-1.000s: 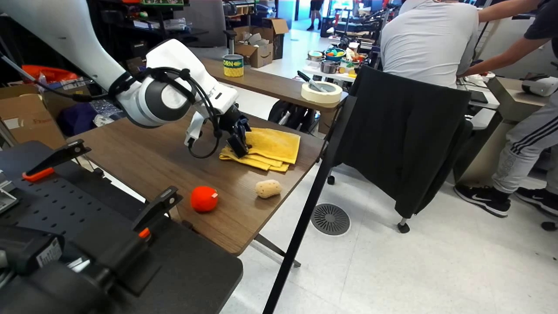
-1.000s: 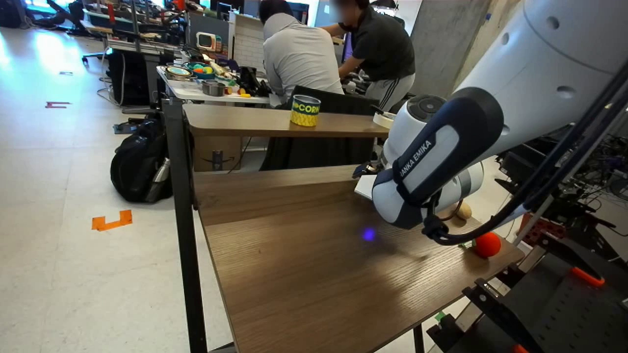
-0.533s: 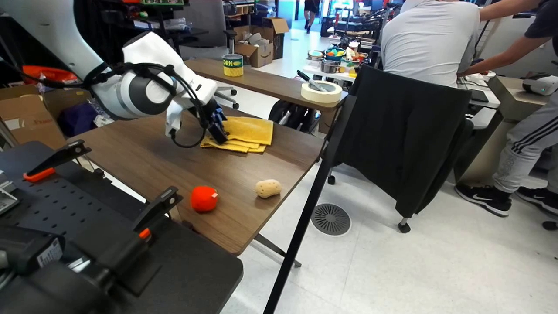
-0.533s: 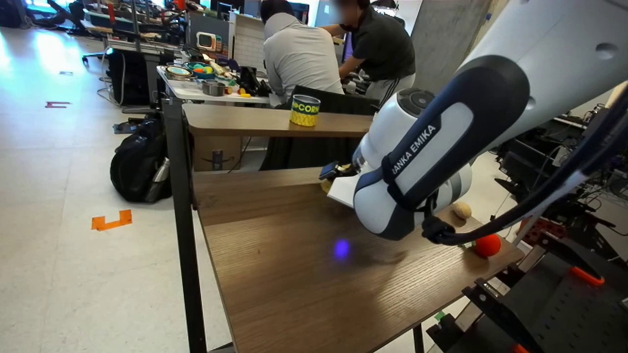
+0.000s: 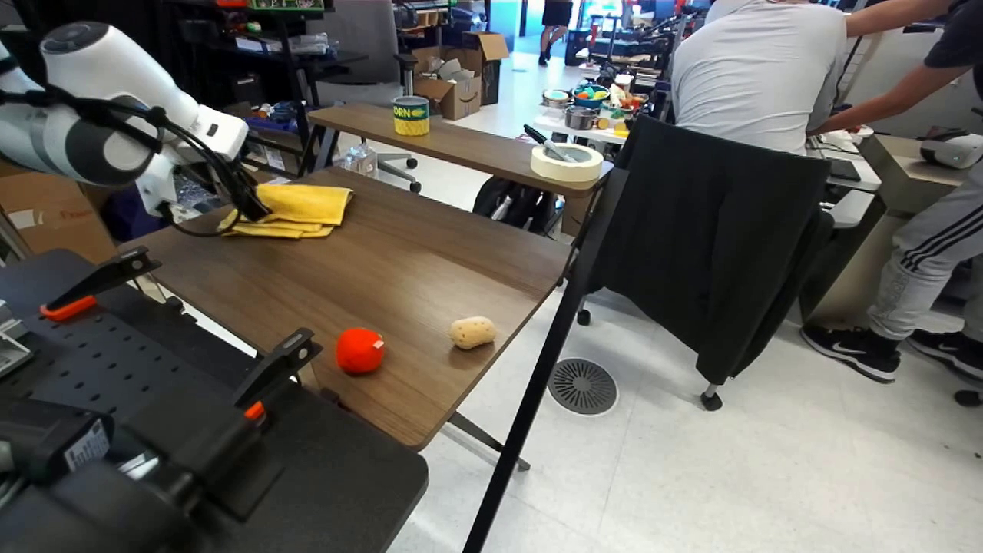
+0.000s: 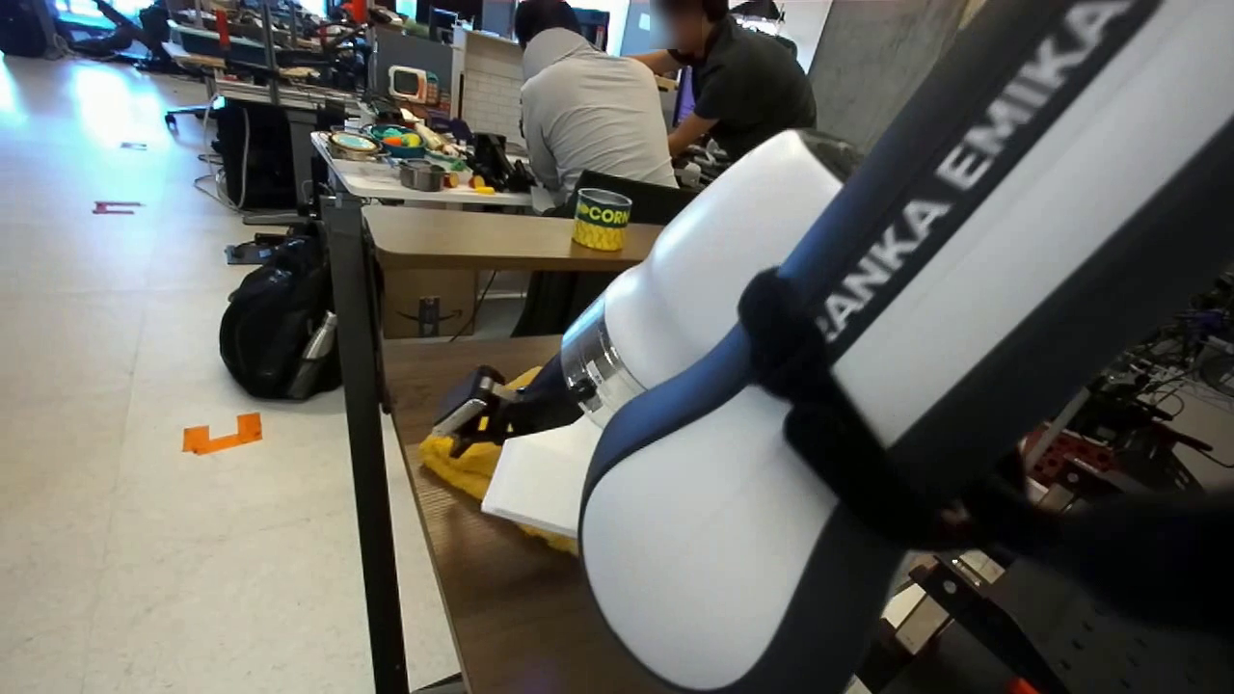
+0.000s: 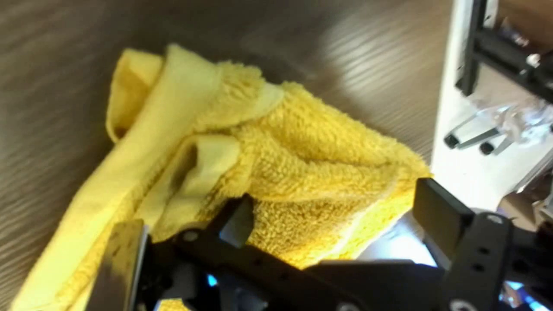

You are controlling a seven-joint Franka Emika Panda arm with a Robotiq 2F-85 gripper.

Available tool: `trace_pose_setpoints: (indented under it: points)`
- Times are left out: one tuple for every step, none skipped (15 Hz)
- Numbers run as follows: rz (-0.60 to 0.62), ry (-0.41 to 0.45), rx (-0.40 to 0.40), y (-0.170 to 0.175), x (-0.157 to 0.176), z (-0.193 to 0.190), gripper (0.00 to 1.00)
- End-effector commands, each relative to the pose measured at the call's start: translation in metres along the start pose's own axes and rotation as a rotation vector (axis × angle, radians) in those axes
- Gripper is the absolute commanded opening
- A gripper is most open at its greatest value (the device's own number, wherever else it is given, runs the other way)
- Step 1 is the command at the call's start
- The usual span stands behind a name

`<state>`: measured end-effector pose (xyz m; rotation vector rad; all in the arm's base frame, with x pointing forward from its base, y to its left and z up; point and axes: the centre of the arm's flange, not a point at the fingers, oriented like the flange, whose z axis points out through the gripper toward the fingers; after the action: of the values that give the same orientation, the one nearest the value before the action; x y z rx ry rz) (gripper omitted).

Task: Move the potato to the right side of the table

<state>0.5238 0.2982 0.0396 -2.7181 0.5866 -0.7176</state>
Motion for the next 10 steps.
trace_pose_setpoints:
  points:
    - [-0.095, -0.142, 0.112, 0.007, 0.013, -0.037, 1.00]
    - [-0.125, -0.186, 0.144, 0.001, 0.026, -0.046, 1.00]
    - [-0.150, -0.226, 0.173, -0.002, 0.037, -0.051, 1.00]
    - [-0.175, -0.264, 0.198, -0.004, 0.050, -0.057, 1.00]
    - [-0.201, -0.297, 0.222, -0.005, 0.059, -0.063, 1.00]
    - [-0.228, -0.331, 0.240, -0.006, 0.067, -0.068, 1.00]
    - [-0.249, -0.355, 0.254, -0.008, 0.075, -0.074, 1.00]
    - [-0.247, -0.362, 0.256, -0.008, 0.082, -0.078, 1.00]
    - [-0.257, -0.348, 0.255, -0.009, 0.094, -0.082, 1.00]
    - [-0.238, -0.311, 0.250, -0.030, 0.060, -0.066, 1.00]
